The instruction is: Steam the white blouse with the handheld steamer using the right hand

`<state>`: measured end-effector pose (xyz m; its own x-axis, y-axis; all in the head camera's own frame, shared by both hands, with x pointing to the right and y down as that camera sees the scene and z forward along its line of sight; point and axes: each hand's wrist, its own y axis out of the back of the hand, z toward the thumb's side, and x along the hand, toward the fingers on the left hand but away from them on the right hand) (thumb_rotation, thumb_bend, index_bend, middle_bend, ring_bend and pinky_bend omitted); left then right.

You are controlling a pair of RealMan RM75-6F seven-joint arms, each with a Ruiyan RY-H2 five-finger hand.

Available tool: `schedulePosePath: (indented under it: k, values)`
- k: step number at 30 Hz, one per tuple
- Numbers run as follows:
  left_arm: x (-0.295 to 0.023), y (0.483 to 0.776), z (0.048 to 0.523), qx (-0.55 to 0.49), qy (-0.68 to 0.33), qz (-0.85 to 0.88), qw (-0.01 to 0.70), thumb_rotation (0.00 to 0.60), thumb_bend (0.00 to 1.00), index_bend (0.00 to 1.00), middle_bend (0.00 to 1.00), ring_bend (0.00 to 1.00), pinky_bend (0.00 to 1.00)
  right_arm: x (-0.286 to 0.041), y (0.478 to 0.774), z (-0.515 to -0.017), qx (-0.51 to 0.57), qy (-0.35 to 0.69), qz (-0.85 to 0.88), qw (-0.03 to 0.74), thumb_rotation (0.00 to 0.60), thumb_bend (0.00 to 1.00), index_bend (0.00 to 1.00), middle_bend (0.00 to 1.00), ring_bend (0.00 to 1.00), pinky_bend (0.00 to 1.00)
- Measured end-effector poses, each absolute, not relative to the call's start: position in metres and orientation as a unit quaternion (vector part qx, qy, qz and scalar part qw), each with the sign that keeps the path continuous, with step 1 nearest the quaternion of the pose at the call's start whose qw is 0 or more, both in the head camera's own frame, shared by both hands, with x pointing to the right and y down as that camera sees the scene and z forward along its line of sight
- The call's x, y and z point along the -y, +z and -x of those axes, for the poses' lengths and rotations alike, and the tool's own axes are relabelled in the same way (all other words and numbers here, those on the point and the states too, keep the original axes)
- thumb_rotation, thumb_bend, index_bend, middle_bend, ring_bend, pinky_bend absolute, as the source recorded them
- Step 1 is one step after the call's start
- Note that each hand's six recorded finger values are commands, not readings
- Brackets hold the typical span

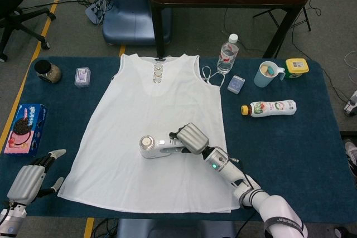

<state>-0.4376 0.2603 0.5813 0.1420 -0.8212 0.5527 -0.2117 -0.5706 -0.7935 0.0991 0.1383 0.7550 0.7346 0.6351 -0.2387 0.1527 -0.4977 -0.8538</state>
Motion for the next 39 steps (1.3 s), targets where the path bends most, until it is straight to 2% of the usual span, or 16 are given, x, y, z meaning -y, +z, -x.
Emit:
schedulePosePath:
  k: [20,39]
  values:
    - [-0.259,0.586,0.425,-0.359,-0.537,0.71,0.281,0.6,0.31,0.15,0.19,0.27,0.29,-0.128,0.752,-0.159,0.252,0.303,0.801,0.451,0.6,0.79,0.8,0.78,0.75,0.76]
    - [-0.259,0.585,0.421,-0.358,-0.533,0.714,0.279,0.6,0.32,0.15,0.19,0.27,0.29,-0.171,0.739,-0.142,0.234,0.237,0.84,0.428,0.6,0.79,0.81,0.78,0.75,0.76]
